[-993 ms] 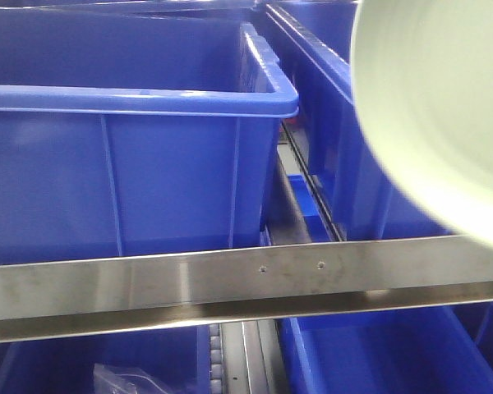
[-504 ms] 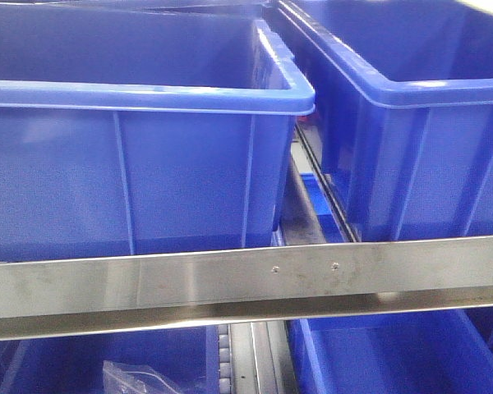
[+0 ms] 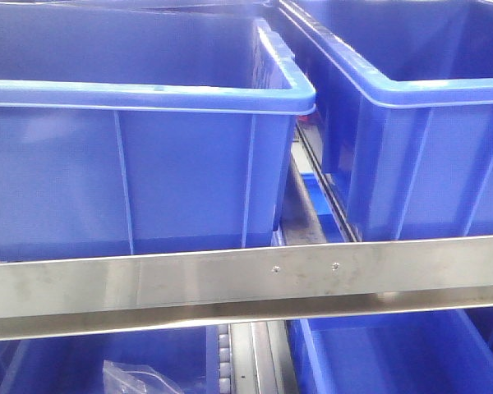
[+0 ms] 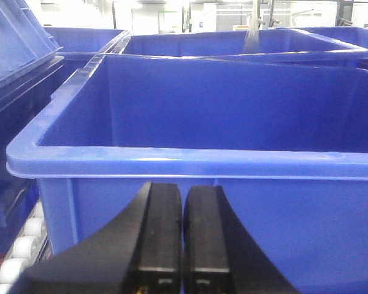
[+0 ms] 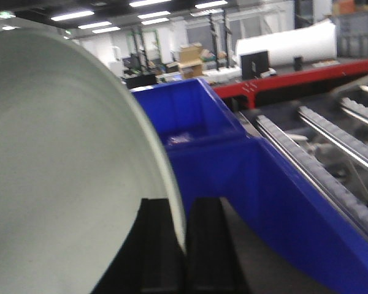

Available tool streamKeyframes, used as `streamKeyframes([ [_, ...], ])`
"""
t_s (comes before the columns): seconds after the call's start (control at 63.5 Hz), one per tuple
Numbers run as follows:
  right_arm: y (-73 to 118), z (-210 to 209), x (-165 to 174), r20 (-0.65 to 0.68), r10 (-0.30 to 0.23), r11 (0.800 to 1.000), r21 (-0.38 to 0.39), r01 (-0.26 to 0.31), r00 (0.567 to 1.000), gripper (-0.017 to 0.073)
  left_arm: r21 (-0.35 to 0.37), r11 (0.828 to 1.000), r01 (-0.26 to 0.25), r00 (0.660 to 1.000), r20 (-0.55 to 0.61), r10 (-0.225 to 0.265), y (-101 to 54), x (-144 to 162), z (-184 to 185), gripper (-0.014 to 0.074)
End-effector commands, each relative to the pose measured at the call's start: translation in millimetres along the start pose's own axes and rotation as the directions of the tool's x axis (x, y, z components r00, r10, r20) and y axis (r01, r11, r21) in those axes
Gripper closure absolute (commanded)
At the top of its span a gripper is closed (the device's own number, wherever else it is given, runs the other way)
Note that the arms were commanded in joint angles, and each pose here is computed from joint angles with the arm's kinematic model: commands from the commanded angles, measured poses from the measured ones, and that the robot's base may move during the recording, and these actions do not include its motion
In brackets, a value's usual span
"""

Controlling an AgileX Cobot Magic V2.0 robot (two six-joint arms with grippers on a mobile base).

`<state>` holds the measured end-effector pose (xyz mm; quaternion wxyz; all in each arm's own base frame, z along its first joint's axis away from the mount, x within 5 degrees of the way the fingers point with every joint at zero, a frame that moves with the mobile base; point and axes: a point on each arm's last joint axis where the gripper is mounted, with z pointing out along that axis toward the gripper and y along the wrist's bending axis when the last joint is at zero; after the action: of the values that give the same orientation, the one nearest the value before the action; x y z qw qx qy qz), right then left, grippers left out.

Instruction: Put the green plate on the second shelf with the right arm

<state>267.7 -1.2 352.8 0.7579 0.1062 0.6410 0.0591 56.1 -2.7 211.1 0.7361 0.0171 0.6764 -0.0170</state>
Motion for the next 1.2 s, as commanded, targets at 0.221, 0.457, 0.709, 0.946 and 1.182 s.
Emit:
streamKeyframes([
  [0.221,-16.2,46,9,0.040,0.025,0.996,0.085,-0.028,0.999,0.0494,-0.002,1.000,0.010,0.998,0.057,-0.010,0.2,5,-1,0.0463],
  [0.457,-18.9,62,23,0.012,0.097,0.990,0.102,-0.098,0.995,0.0246,-0.002,1.000,0.010,0.998,0.057,-0.010,0.2,5,-1,0.0463],
  [0.709,-21.8,62,26,-0.028,0.110,0.987,0.118,-0.106,0.994,0.0199,-0.002,1.000,0.010,0.998,0.057,-0.010,0.2,5,-1,0.0463],
  [0.946,-10.9,36,-13,-0.011,0.066,0.995,0.071,-0.065,0.998,0.0382,-0.002,1.000,0.010,0.998,0.057,-0.010,0.2,5,-1,0.0463],
  [1.182,6.7,-21,-65,-0.037,-0.211,0.977,-0.034,0.210,0.977,0.0512,-0.002,1.000,0.010,0.998,0.057,-0.010,0.2,5,-1,0.0463],
])
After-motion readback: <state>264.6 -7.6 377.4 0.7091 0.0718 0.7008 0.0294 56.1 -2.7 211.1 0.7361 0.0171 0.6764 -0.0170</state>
